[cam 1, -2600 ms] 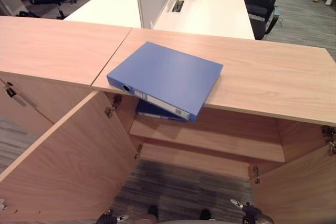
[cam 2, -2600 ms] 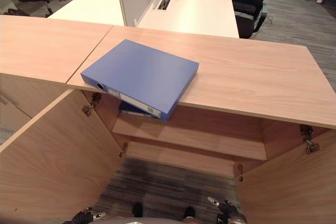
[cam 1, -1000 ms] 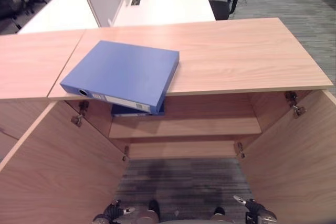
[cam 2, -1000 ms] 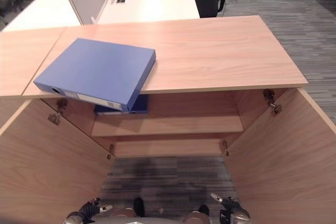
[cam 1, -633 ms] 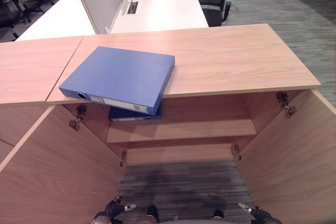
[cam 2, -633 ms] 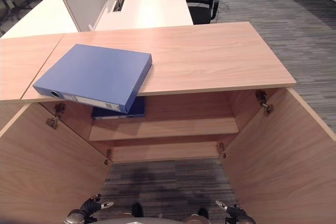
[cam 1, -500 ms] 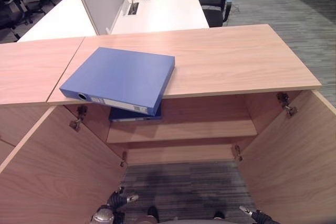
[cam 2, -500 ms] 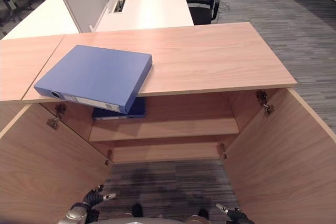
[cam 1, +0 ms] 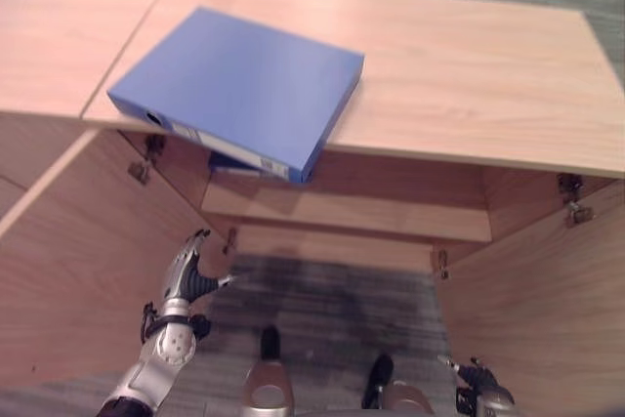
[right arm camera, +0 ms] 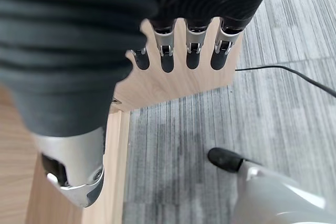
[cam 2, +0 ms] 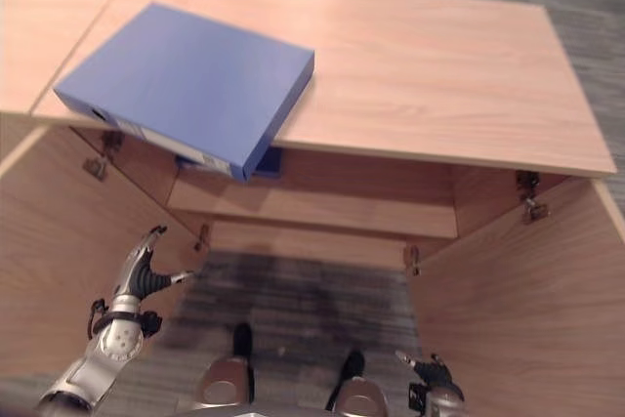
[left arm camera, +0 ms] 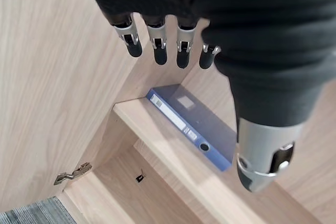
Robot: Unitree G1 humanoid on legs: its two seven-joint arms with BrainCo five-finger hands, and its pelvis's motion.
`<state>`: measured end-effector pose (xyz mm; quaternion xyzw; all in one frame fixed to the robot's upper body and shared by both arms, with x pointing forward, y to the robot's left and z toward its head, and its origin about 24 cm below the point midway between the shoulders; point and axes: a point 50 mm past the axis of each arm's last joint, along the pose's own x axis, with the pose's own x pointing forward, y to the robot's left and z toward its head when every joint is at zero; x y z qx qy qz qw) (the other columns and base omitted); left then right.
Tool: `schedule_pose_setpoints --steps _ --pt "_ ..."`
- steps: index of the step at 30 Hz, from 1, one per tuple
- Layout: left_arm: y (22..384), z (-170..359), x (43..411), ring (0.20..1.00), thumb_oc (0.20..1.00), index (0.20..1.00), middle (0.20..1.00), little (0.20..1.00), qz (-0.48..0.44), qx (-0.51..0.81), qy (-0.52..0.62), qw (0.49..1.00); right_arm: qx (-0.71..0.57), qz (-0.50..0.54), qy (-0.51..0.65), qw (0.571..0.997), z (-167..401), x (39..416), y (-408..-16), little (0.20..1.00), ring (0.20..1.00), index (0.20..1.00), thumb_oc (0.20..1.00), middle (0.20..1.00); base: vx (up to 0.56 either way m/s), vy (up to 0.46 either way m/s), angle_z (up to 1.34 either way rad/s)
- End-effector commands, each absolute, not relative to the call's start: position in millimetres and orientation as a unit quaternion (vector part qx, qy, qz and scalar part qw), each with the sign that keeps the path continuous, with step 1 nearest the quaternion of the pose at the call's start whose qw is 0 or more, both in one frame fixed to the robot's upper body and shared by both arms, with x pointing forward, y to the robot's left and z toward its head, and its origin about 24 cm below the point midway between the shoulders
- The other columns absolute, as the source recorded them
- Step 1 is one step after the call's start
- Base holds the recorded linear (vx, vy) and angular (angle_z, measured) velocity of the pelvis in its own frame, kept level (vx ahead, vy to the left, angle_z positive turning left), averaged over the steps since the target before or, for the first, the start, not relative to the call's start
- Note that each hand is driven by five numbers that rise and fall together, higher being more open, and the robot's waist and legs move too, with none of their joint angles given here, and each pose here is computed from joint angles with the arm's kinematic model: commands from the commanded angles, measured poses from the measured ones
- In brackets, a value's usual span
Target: Put the empty folder in the office cabinet
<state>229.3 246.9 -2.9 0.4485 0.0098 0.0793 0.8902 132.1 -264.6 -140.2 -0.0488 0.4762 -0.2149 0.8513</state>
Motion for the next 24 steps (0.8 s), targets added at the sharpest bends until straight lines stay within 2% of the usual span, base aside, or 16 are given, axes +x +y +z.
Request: schedule_pose_setpoints --steps 1,14,17,20,24 --pt "257 19 235 1.000 1.000 1.000 1.000 1.000 0.137 0.465 -0.053 0.873 -0.037 -0.236 0.466 0.852 -141 131 -260 1.000 1.000 1.000 1.000 1.000 -0.06 -0.039 0.07" --pt "260 77 232 1.000 1.000 1.000 1.000 1.000 0.240 0.473 -0.211 0.821 -0.052 -0.225 0.444 0.866 -136 151 -250 1.000 1.000 1.000 1.000 1.000 -0.01 -0.041 0.06" --pt "252 107 233 1.000 1.000 1.000 1.000 1.000 0.254 0.476 -0.294 0.789 -0.056 -0.217 0.433 0.873 -134 159 -246 1.000 1.000 1.000 1.000 1.000 0.00 -0.056 0.05" --pt "247 118 233 1.000 1.000 1.000 1.000 1.000 0.250 0.477 -0.325 0.777 -0.059 -0.213 0.428 0.876 -132 163 -244 1.000 1.000 1.000 1.000 1.000 0.01 -0.033 0.07" --pt "240 145 231 1.000 1.000 1.000 1.000 1.000 0.257 0.487 -0.394 0.736 -0.062 -0.195 0.419 0.885 -131 170 -236 1.000 1.000 1.000 1.000 1.000 0.01 -0.018 0.02"
